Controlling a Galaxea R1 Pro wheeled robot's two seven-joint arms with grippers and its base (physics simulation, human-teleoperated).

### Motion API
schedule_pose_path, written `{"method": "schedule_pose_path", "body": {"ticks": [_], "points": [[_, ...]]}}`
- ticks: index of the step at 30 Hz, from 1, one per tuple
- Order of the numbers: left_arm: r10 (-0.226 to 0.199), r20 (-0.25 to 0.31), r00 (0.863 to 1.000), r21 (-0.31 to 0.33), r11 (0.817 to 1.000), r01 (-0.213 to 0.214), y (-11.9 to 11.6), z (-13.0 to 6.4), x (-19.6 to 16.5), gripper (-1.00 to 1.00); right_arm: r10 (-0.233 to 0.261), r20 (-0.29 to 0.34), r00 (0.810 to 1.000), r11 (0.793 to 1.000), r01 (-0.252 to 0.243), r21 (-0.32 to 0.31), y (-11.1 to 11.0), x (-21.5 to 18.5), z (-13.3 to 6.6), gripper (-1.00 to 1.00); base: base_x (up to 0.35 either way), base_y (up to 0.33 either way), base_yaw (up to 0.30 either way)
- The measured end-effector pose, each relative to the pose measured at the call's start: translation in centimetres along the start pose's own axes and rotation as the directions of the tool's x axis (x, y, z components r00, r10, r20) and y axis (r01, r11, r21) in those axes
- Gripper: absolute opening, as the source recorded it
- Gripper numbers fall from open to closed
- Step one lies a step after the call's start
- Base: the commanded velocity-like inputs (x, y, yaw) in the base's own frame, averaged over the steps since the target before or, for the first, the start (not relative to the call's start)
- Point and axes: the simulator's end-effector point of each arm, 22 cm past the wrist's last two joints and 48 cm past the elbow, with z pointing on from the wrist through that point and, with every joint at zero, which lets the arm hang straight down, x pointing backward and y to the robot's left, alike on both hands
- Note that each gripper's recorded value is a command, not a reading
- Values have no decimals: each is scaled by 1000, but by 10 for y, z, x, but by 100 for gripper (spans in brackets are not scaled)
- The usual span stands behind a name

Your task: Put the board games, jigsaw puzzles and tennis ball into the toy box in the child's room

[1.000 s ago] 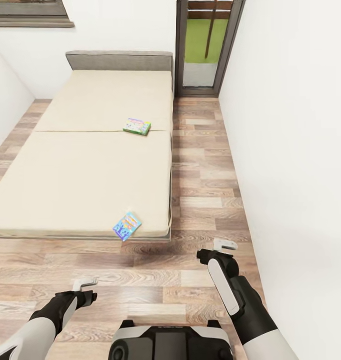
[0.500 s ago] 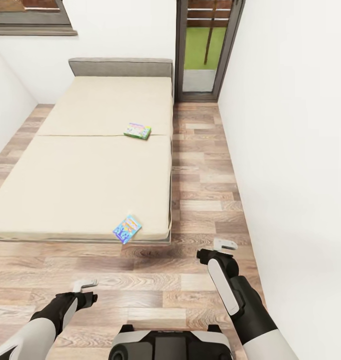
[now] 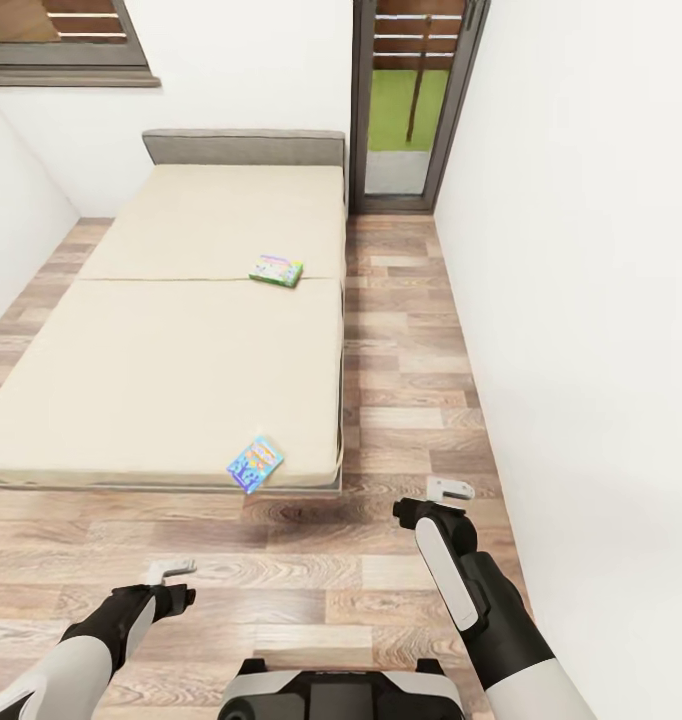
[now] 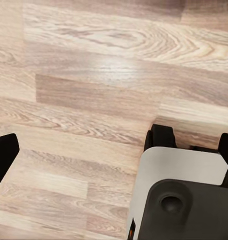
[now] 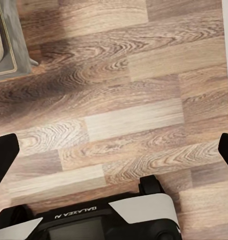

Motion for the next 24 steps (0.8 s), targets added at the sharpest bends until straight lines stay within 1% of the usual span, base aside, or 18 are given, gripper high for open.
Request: {"method": "schedule_pose_path", "body": {"ticks": [14, 24], "points": [[-4, 22, 1000, 4, 1000, 3, 0, -7, -10, 100, 2, 23, 1000, 1000, -2, -3, 0, -10, -9, 100, -4, 0, 0], [-6, 38, 999, 6, 1000, 6, -1, -13, -17, 100, 4, 40, 999, 1000, -4, -6, 0, -16, -16, 100, -114, 0, 0]]}}
